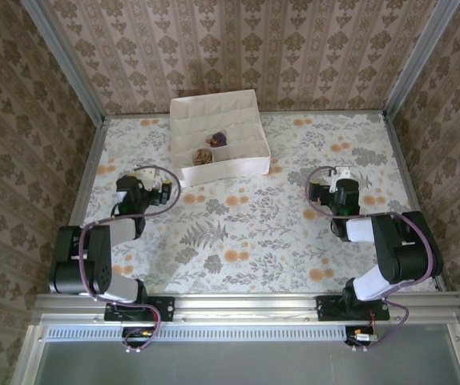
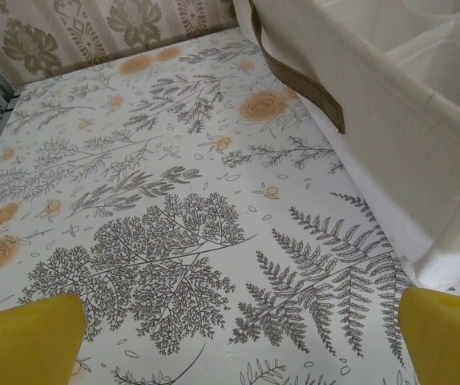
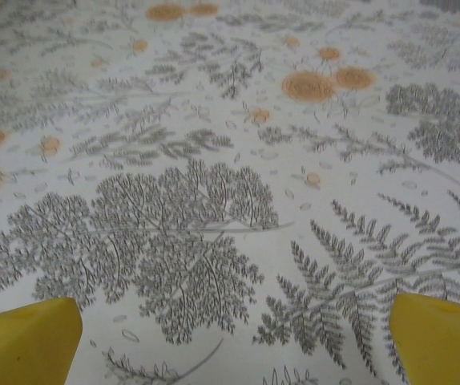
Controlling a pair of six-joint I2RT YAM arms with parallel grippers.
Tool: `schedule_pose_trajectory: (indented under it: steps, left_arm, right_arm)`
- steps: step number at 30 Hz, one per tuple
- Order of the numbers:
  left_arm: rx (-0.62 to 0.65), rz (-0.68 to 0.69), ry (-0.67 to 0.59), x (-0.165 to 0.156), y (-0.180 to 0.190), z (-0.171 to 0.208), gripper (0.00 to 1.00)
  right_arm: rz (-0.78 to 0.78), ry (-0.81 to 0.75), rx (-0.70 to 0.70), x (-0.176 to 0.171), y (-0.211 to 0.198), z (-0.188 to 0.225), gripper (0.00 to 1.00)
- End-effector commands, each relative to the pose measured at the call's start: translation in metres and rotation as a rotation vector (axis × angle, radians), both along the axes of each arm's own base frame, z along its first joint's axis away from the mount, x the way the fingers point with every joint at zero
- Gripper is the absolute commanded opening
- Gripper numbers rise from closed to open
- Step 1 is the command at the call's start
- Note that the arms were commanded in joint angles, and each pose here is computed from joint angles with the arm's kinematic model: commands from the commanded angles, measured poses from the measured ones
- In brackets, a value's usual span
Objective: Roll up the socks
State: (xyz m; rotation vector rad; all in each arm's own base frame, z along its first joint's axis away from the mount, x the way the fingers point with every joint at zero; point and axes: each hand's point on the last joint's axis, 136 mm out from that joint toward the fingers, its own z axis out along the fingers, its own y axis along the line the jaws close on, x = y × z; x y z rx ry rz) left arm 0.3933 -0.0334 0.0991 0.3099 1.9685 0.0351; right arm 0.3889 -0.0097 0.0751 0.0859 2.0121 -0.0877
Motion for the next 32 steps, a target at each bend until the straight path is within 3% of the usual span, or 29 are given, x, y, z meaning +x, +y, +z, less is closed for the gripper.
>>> schedule_pose_trajectory:
  steps: [1, 6, 32]
  left_arm:
    - [-0.038, 0.046, -0.053, 0.007, 0.005, 0.01, 1.0]
    - [-0.074, 0.172, -0.088, 0.006, 0.031, -0.002, 1.0]
    - [-0.055, 0.132, -0.088, 0.006, 0.023, -0.002, 1.0]
  right_arm:
    - [0.016, -0.09, 0.011, 0.011, 0.002, 0.022, 1.0]
    - [0.014, -0.088, 0.011, 0.011, 0.001, 0.022, 1.0]
    - [0.016, -0.091, 0.012, 0.01, 0.002, 0.022, 1.0]
